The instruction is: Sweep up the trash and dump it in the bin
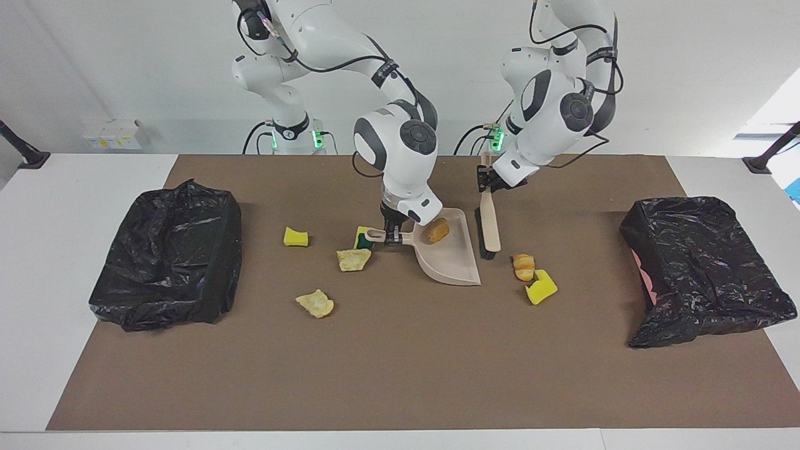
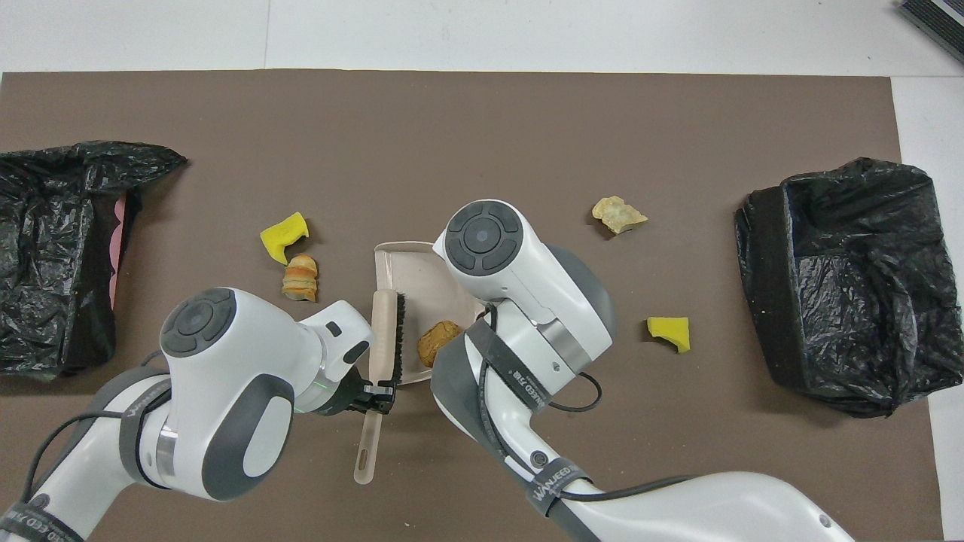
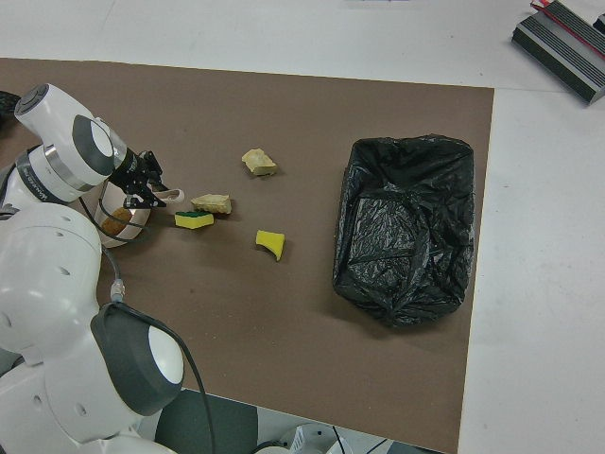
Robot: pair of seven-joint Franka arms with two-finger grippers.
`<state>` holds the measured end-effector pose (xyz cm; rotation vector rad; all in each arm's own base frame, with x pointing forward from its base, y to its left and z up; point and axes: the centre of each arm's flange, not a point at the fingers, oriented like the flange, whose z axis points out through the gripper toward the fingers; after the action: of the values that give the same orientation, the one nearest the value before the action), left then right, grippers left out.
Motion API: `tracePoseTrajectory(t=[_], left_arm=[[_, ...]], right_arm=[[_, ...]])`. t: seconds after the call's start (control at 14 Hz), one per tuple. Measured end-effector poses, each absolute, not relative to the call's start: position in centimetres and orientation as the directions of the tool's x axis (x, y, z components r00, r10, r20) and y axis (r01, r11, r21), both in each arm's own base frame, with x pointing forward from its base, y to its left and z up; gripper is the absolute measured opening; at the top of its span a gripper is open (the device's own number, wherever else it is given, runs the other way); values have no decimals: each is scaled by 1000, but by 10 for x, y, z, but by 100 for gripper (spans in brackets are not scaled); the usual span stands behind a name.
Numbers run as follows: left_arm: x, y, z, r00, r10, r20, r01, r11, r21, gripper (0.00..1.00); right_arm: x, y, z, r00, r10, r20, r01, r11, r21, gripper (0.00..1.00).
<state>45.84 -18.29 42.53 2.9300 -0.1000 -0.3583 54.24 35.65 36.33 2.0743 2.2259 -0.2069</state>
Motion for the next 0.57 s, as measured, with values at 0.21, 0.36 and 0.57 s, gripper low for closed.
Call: tracePoseTrajectory(t=[0.21,0.36,0.57], left_arm=[[480,-132,435,980,-63,-189,-42,-993,115,26],[491,-108,436,985,-83,-150,-80,-996,28,26],[519,-93,424,985,-120,-128,-132,-987,-92,26]], right_arm=[[536,354,359,-77,985,-155,997,73,-30,33],[533,354,359,-79,985,-155,997,75,-32,33],[533,354,359,-80,985,-155,997,76,-32,33]])
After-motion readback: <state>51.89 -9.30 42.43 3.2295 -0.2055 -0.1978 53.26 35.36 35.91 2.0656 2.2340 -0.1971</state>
